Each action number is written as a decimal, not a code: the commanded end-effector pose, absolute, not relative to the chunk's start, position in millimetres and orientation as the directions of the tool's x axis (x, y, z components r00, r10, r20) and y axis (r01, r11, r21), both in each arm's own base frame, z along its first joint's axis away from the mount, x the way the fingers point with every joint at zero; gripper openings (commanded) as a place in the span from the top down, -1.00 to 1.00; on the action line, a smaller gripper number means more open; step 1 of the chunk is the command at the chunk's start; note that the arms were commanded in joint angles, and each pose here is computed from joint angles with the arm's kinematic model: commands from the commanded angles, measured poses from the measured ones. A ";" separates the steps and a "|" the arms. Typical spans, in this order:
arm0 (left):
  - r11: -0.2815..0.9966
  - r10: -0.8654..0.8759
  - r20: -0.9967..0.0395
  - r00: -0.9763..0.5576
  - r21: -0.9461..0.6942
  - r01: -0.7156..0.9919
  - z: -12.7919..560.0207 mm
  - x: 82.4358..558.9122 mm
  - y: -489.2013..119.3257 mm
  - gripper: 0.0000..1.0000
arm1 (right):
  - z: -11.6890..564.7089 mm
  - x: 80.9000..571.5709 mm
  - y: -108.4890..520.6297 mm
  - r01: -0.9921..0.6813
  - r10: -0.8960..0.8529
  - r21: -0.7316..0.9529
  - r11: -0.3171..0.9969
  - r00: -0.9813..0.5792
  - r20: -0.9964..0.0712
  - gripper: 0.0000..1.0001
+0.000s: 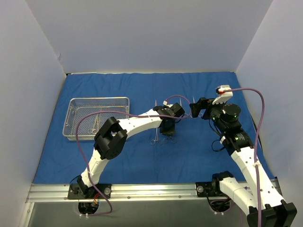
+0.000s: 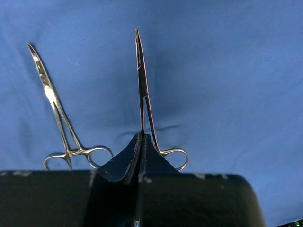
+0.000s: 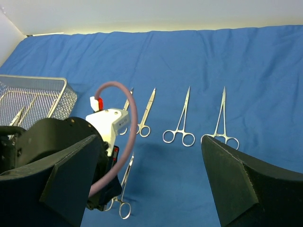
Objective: Open and lay out the surgical kit
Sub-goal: Place the medical item in the surgical kit, then move the medical item into the container.
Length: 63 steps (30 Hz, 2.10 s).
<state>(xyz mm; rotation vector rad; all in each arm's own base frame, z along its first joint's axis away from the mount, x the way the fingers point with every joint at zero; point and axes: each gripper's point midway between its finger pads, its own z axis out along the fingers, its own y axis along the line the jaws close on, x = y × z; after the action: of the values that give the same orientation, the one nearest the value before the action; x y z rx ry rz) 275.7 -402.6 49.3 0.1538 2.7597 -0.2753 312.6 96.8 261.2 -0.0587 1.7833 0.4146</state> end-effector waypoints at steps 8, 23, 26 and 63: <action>0.976 0.011 -0.392 -0.920 -0.197 0.096 51.9 285.3 -415.0 0.95 | 278.0 313.9 99.5 -0.274 0.190 0.241 0.931 -0.201 -0.961 -0.68; 0.977 0.032 -0.365 -0.931 -0.187 0.106 35.7 281.9 -416.3 0.85 | 275.4 314.5 100.0 -0.275 0.185 0.239 0.931 -0.207 -0.961 -0.68; 0.976 0.033 -0.368 -0.929 -0.189 0.110 37.3 282.2 -416.7 0.73 | 275.4 314.6 100.3 -0.276 0.185 0.239 0.931 -0.208 -0.960 -0.68; 0.981 0.049 -0.598 -0.800 -0.122 0.152 156.4 308.7 -380.0 0.07 | 276.0 313.3 101.2 -0.280 0.181 0.236 0.931 -0.207 -0.961 -0.68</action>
<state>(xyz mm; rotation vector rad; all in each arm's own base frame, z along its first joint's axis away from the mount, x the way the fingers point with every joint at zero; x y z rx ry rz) 295.8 -388.2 87.5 0.1352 2.6312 -0.1733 311.3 101.2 261.8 -0.0709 1.7816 0.4260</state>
